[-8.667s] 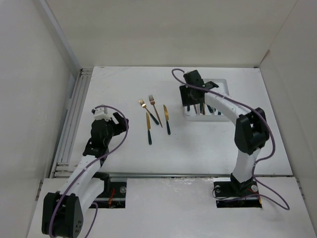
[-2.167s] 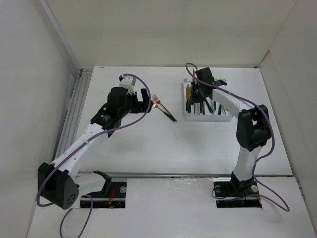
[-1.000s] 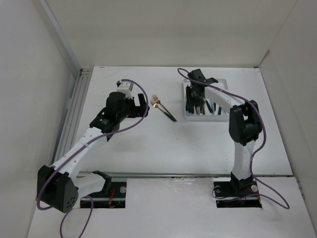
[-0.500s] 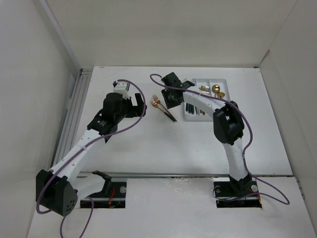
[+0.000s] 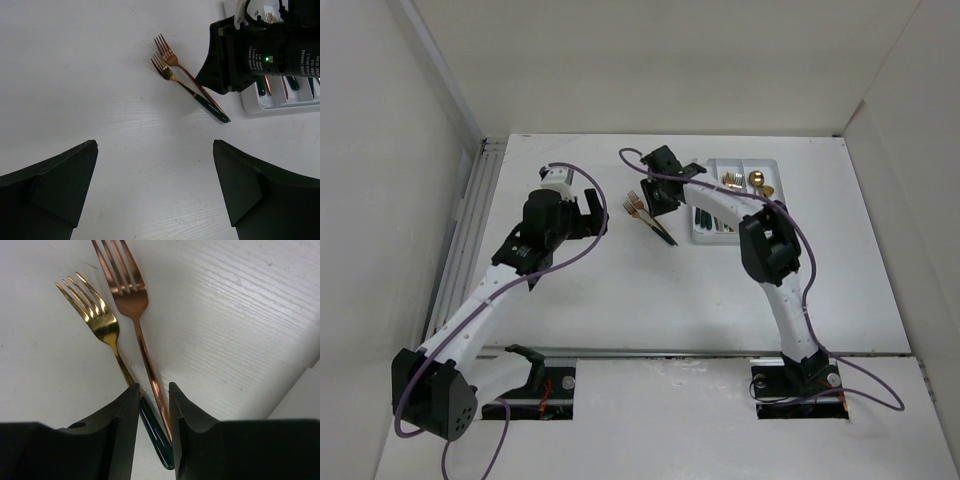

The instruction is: Sort the eating utensils into containers

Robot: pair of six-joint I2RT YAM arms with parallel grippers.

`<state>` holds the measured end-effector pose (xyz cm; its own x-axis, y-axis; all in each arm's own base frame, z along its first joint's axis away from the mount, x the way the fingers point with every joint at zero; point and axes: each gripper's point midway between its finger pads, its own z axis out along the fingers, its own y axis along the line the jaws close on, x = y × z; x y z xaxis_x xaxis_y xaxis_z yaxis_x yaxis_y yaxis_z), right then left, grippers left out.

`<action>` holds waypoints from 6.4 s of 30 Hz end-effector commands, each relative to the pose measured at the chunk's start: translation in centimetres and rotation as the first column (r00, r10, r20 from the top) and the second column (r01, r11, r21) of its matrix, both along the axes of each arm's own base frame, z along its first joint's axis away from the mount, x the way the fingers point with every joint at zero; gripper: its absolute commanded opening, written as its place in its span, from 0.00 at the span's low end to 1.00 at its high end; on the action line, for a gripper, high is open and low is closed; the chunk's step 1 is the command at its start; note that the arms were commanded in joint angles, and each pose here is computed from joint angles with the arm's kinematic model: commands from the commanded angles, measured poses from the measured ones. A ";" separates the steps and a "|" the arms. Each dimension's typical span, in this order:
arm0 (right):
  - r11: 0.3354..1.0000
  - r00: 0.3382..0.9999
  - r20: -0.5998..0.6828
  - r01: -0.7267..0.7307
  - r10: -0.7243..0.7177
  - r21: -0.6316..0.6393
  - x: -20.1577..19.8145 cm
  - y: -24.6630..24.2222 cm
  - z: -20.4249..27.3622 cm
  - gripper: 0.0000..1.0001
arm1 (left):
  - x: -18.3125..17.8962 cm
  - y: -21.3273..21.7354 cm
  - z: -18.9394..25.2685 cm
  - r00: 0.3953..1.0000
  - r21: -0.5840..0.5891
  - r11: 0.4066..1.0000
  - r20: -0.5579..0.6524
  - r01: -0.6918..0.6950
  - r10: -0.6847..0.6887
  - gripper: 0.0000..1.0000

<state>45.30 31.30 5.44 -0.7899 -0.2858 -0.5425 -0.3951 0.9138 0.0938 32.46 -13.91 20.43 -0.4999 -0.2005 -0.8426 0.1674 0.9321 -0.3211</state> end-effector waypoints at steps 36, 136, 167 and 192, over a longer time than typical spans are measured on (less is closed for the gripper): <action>0.981 0.998 -0.039 0.040 -0.048 -0.188 -1.8 -0.9 -4.8 0.00 | -0.2 0.2 0.4 1.000 -0.030 1.000 0.018 -0.005 0.005 1.00; 0.956 0.957 -0.001 0.291 -0.291 -0.042 -9.0 4.3 -3.8 0.37 | -2.9 6.1 0.5 0.971 -0.058 0.973 0.072 -0.225 0.229 1.00; 0.914 0.891 0.216 0.404 -0.400 0.025 3.4 -19.4 6.9 0.00 | -1.6 6.4 -1.9 0.972 -0.040 0.972 0.000 -0.234 0.234 1.00; 0.887 0.866 0.228 0.461 -0.444 -0.021 3.1 -22.9 7.8 0.57 | -0.9 6.7 -2.1 0.972 -0.066 0.970 -0.010 -0.234 0.234 1.00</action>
